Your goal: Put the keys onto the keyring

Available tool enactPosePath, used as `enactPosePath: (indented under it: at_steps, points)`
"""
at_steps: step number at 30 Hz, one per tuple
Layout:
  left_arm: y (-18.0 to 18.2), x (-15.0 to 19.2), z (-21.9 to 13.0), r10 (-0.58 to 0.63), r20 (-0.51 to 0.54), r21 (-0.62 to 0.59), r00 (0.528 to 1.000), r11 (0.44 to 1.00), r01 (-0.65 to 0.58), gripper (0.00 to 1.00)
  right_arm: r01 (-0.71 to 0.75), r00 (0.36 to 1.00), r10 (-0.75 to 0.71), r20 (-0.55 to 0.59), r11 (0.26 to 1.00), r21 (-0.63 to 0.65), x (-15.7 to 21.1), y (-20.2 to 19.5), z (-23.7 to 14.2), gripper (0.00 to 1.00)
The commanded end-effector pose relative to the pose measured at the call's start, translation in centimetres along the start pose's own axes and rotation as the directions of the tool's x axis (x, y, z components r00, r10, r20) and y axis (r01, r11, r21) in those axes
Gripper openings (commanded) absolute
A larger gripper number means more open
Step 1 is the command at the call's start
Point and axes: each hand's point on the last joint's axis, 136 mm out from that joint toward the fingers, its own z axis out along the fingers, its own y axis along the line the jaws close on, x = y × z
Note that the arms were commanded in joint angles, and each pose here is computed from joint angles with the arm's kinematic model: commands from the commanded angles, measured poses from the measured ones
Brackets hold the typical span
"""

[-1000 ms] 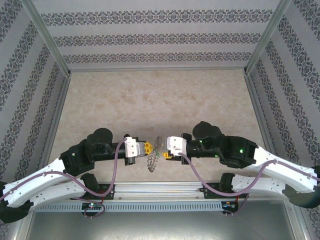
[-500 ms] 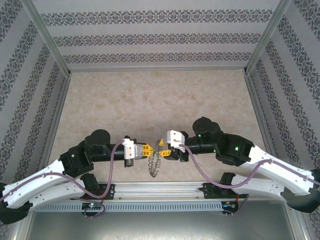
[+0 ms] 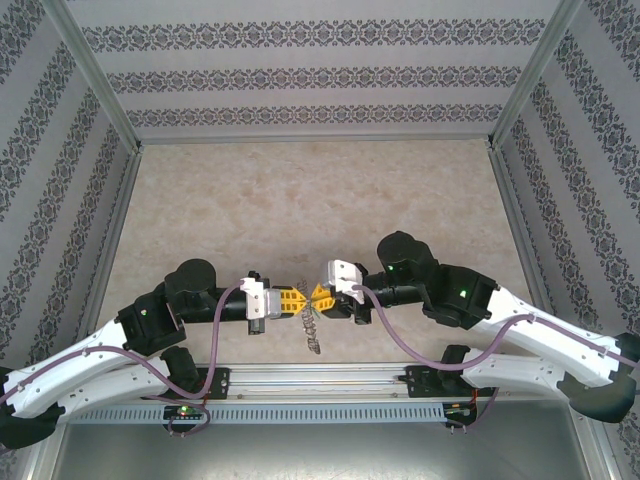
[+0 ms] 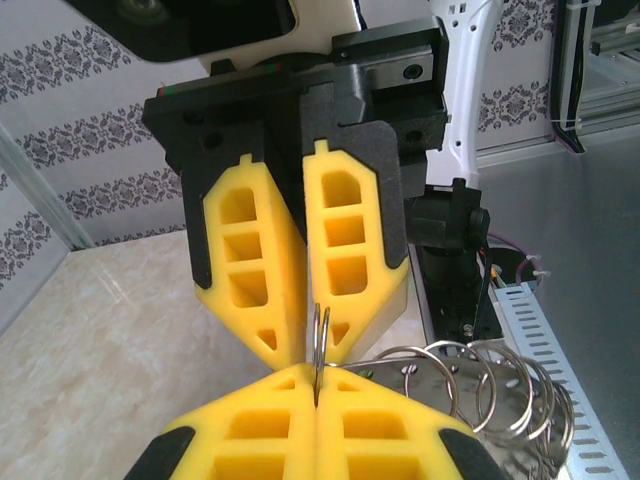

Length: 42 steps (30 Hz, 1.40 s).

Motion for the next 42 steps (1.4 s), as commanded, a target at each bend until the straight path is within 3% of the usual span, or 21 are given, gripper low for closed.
enactPosePath:
  at_steps: [1, 9, 16, 22, 26, 31, 42]
  points:
    - [-0.3, -1.9, -0.2, 0.011, 0.087, 0.014, 0.996, 1.0, -0.013, 0.0, -0.009, 1.0, 0.009, 0.016, 1.0, -0.018, 0.1, 0.0, 0.3, 0.12]
    - [-0.3, -1.7, -0.1, 0.009, 0.078, 0.014, 0.997, 1.0, -0.01, 0.0, 0.0, 1.0, 0.001, 0.027, 1.0, -0.012, -0.2, 0.0, 0.0, 0.0]
    - [0.0, -1.3, -0.1, 0.007, 0.059, -0.003, 0.998, 1.0, -0.007, 0.0, 0.009, 0.999, -0.01, 0.036, 0.999, 0.037, -0.2, -0.4, -0.9, 0.0]
    - [0.7, -0.2, 0.3, -0.012, 0.012, -0.038, 1.0, 0.999, 0.012, 0.0, 0.01, 0.999, -0.014, 0.029, 0.988, 0.153, 0.8, -1.8, -1.6, 0.28]
    - [0.7, -0.1, 0.3, -0.017, 0.019, -0.043, 1.0, 0.999, 0.017, 0.0, -0.002, 0.999, -0.003, 0.04, 0.992, 0.126, 1.9, -0.9, -1.6, 0.41]
    - [0.7, -0.6, 0.6, -0.018, 0.034, -0.029, 0.999, 0.999, 0.019, 0.0, -0.054, 0.998, 0.05, 0.047, 0.995, 0.083, 3.3, -0.4, -0.6, 0.45]
    - [0.8, -0.8, 0.8, -0.018, 0.036, -0.024, 0.999, 1.0, 0.019, 0.0, -0.071, 0.993, 0.069, 0.093, 0.997, 0.019, 2.4, -0.3, 1.2, 0.47]
